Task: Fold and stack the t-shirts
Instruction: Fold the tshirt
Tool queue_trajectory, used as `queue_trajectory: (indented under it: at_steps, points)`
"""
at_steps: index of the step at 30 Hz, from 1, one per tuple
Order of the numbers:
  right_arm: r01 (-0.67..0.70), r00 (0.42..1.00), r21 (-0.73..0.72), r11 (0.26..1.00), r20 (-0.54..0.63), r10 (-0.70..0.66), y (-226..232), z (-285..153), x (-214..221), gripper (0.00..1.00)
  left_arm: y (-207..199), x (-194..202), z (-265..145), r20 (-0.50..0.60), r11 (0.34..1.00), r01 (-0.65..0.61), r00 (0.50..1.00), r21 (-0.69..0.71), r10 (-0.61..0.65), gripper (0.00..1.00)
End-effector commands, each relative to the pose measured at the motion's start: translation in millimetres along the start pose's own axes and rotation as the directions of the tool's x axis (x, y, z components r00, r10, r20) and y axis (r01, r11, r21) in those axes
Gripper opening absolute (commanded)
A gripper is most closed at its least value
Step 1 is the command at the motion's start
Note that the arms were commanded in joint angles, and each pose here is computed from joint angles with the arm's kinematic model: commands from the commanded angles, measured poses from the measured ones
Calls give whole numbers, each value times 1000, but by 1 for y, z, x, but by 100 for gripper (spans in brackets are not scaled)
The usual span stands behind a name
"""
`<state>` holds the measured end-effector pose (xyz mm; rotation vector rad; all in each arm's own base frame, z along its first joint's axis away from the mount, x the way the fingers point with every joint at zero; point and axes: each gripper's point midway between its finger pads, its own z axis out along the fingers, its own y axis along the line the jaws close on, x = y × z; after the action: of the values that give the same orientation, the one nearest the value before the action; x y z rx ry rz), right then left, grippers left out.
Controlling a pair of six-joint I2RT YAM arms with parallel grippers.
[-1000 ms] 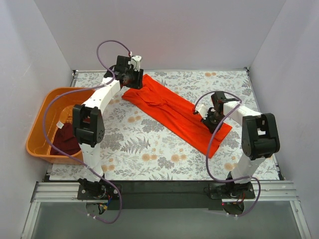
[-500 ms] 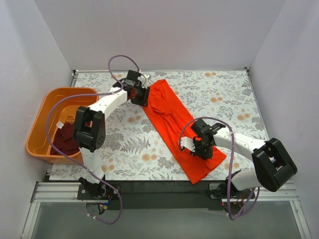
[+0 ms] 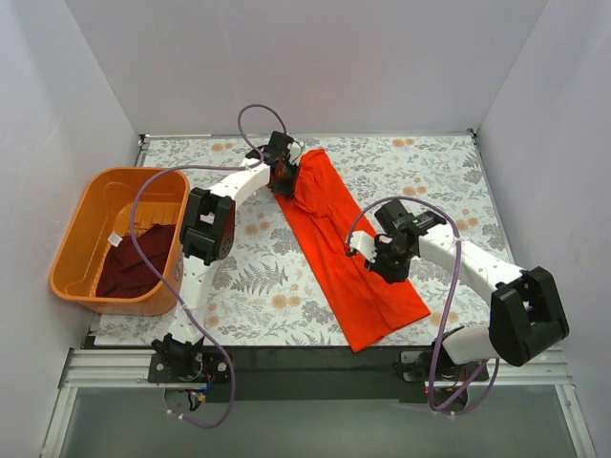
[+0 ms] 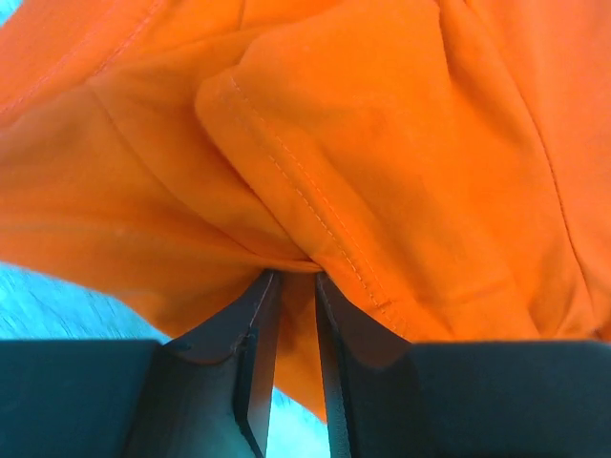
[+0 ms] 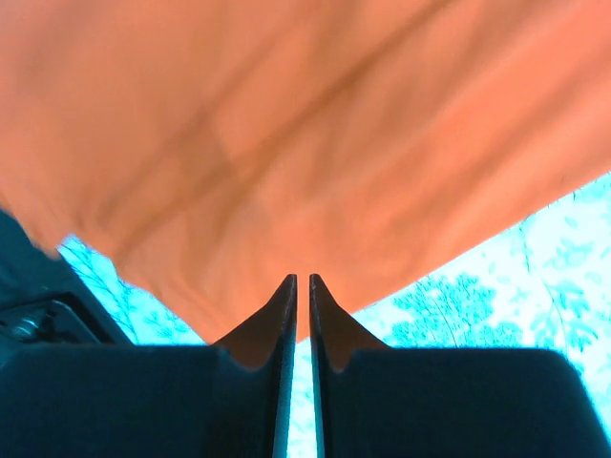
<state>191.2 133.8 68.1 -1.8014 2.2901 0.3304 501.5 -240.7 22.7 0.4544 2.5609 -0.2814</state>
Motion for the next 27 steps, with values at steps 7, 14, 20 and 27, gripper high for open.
queue_trajectory:
  at_steps: [7, 14, 20, 27]
  points:
    - [73, 996, -61, 995, -37, -76, -5, 17, 12, 13, 17, -90, 42, 242, 989, -149, 959, -16, 148, 25]
    - [67, 996, -109, 992, -51, -72, -5, 51, -6, 11, -14, -145, -39, 456, 978, -191, 879, 78, 135, 42]
    - [108, 984, -211, 971, -119, -135, 31, 73, 1, 10, -21, -156, -110, 502, 979, -187, 856, 81, 122, 54]
    - [203, 971, -321, 925, -56, -232, 87, 83, -36, 10, -18, -90, -163, 371, 955, -86, 928, 283, -27, 79]
